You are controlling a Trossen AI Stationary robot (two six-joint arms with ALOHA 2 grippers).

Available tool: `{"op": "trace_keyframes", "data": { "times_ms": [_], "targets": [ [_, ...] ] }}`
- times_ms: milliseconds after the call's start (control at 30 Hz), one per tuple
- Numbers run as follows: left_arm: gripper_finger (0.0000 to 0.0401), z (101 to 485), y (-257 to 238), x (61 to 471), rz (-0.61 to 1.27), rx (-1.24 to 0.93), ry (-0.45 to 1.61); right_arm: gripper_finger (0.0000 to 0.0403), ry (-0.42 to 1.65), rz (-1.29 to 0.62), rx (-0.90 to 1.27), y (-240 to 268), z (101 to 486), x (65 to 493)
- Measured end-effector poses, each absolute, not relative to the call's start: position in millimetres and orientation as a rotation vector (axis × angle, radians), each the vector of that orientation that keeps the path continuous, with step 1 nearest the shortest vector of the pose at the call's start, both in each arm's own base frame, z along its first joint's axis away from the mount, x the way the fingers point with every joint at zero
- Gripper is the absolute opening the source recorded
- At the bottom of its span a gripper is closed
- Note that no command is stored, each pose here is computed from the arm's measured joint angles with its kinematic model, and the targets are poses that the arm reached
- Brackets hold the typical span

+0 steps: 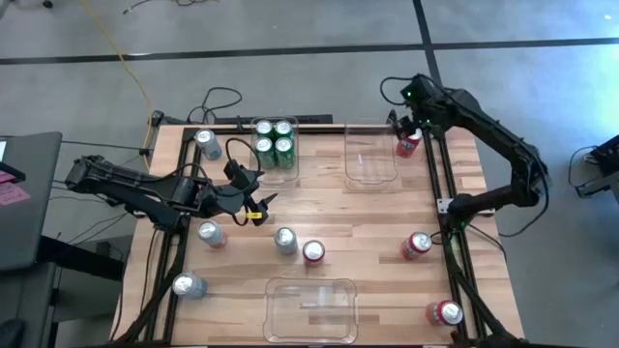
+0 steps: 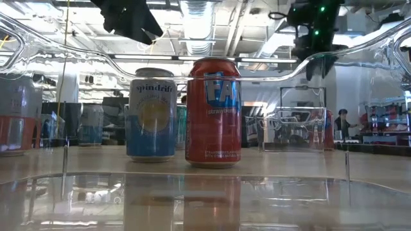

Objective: Sort soda cans
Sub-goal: Put the red soda can into the top right transparent bin

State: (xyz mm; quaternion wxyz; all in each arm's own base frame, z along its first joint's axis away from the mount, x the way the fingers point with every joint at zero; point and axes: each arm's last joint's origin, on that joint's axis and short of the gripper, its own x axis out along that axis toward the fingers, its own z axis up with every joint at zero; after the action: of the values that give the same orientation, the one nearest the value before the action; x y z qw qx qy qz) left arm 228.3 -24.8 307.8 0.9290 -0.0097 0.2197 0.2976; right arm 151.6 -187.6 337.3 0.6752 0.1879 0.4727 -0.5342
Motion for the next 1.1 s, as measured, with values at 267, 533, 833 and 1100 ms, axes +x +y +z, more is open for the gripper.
{"op": "trace_keyframes", "data": {
  "times_ms": [267, 533, 833, 1100],
  "targets": [
    [0.0338, 308, -25, 228, 0.610, -0.023, 0.449, 0.0286, 1.136, -1.268, 0.609, -231, 307, 139],
    [0.0338, 307, -25, 228, 0.610, -0.015, 0.459, 0.0286, 1.124, -1.188, 0.807, -258, 279, 142],
    [0.0338, 306, -25, 227, 0.612, -0.004, 0.479, 0.0286, 1.152, -1.209, 0.842, -266, 270, 138],
    [0.0338, 306, -25, 227, 0.612, -0.005, 0.479, 0.0286, 1.254, -1.203, 0.837, -264, 260, 143]
  ]
}}
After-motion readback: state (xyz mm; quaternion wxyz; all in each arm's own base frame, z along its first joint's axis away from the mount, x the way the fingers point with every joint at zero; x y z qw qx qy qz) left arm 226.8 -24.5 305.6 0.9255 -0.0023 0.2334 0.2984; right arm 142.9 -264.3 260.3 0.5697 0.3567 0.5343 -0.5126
